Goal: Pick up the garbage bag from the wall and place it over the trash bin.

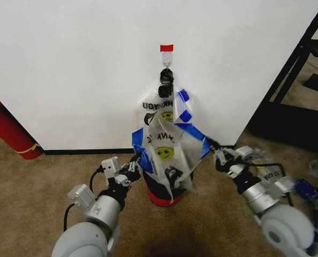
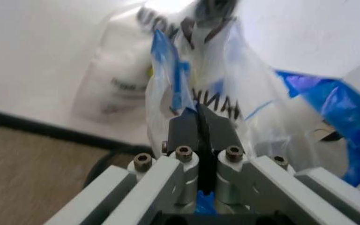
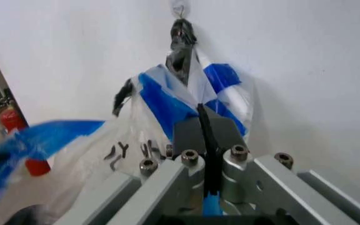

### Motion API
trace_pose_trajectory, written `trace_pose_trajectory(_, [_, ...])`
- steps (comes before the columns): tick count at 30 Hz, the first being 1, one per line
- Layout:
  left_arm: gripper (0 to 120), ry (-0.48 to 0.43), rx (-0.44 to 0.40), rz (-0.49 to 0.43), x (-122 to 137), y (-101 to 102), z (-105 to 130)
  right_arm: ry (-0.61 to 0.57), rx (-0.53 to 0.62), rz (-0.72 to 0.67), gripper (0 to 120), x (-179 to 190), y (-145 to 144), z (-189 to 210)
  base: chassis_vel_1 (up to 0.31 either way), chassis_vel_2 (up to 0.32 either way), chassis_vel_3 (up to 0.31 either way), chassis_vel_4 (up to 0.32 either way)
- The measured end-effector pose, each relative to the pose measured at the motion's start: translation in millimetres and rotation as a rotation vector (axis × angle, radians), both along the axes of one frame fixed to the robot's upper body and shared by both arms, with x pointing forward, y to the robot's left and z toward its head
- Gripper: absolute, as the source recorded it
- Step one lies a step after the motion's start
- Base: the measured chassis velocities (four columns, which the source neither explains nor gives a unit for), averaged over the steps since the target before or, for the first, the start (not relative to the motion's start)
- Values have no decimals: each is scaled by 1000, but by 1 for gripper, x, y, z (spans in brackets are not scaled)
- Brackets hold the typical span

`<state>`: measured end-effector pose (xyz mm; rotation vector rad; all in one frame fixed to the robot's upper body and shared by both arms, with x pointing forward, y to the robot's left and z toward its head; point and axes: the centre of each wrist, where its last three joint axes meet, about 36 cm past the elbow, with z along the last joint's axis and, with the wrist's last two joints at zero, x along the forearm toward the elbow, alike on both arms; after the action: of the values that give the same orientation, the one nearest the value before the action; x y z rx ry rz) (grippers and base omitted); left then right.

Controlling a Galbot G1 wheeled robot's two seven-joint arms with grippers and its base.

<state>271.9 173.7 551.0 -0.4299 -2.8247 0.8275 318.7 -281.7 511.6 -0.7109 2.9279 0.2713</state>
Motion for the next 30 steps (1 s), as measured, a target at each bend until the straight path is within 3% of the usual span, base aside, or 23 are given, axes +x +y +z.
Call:
trace_pose_trajectory(4, [0,-77,-32,8,13,-7,-2,2,2,-25,0,10,2,-16,0,0,0,0])
trace_pose_trajectory(9, [0,-99,-43,32,32,-11,-15,-5,36,-49,0,28,11,-25,0,0,0,0])
trace_pose_trajectory(17, [0,-85,-78,88,48,-18,-45,-26,36,-30,0,48,18,-32,0,0,0,0])
trace_pose_trajectory(23, [0,-59,-59,139,59,-20,-81,8,30,-13,0,41,23,-64,0,0,0,0])
trace_pose_trajectory(26, [0,-36,-32,165,56,-19,-101,40,44,-18,0,34,32,-88,0,0,0,0])
trace_pose_trajectory(30, [0,-15,-12,166,47,-16,-106,67,23,-20,0,25,34,-105,0,0,0,0])
